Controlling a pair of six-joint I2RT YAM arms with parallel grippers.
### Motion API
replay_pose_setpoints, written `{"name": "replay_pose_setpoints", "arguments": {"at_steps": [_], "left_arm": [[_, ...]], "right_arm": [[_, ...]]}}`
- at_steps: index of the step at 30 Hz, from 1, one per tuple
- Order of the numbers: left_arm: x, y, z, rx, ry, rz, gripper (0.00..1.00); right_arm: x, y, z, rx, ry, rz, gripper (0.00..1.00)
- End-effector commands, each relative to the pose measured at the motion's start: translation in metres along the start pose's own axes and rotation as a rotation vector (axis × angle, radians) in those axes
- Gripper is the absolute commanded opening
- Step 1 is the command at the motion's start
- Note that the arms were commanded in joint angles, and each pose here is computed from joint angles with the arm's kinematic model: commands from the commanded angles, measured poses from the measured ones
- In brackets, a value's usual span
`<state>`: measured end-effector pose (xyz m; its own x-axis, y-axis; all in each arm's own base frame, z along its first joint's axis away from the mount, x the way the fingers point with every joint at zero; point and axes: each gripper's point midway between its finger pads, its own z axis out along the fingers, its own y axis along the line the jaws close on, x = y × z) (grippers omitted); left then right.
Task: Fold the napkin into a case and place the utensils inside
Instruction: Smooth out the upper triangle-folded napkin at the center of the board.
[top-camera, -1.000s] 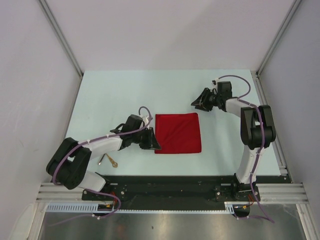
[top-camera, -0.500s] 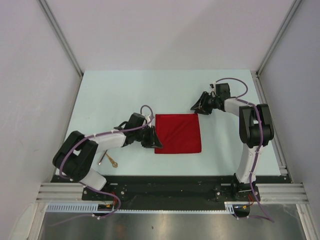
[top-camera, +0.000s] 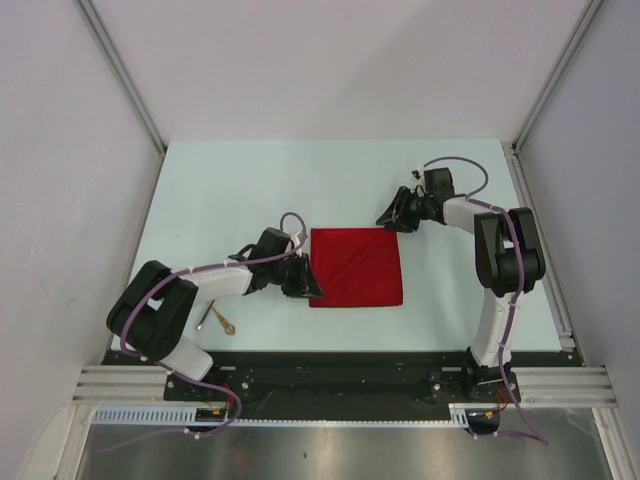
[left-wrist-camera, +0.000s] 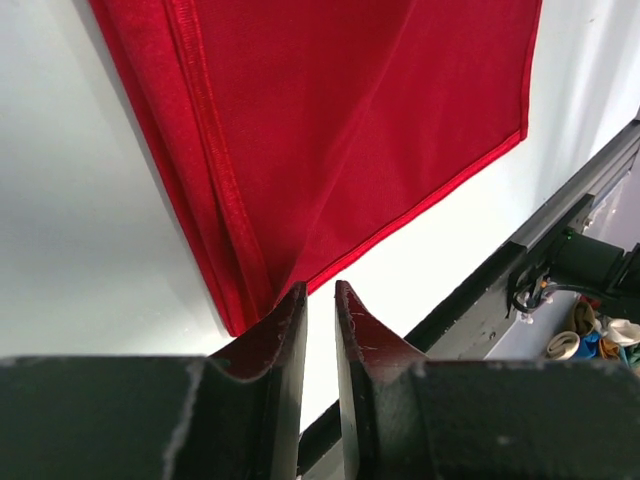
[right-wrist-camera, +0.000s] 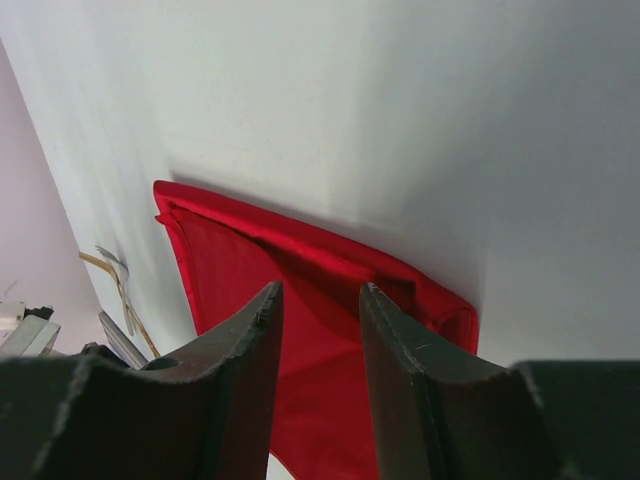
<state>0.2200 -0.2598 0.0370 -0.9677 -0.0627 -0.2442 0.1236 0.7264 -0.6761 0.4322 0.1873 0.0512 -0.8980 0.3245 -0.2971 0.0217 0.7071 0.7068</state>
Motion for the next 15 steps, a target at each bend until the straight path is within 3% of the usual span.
{"name": "replay_pose_setpoints", "arguments": {"at_steps": [1,15], "left_arm": [[-0.002,0.005,0.001,-0.008,-0.017,-0.001,0.21],[0.015,0.019,-0.002,-0.02,-0.021,-0.01,0.19]], "right_arm": [[-0.007,0.002,-0.011,-0.002,-0.044,-0.039,0.41],[-0.036,-0.012,0.0,-0.009,-0.063,-0.069,0.42]]}}
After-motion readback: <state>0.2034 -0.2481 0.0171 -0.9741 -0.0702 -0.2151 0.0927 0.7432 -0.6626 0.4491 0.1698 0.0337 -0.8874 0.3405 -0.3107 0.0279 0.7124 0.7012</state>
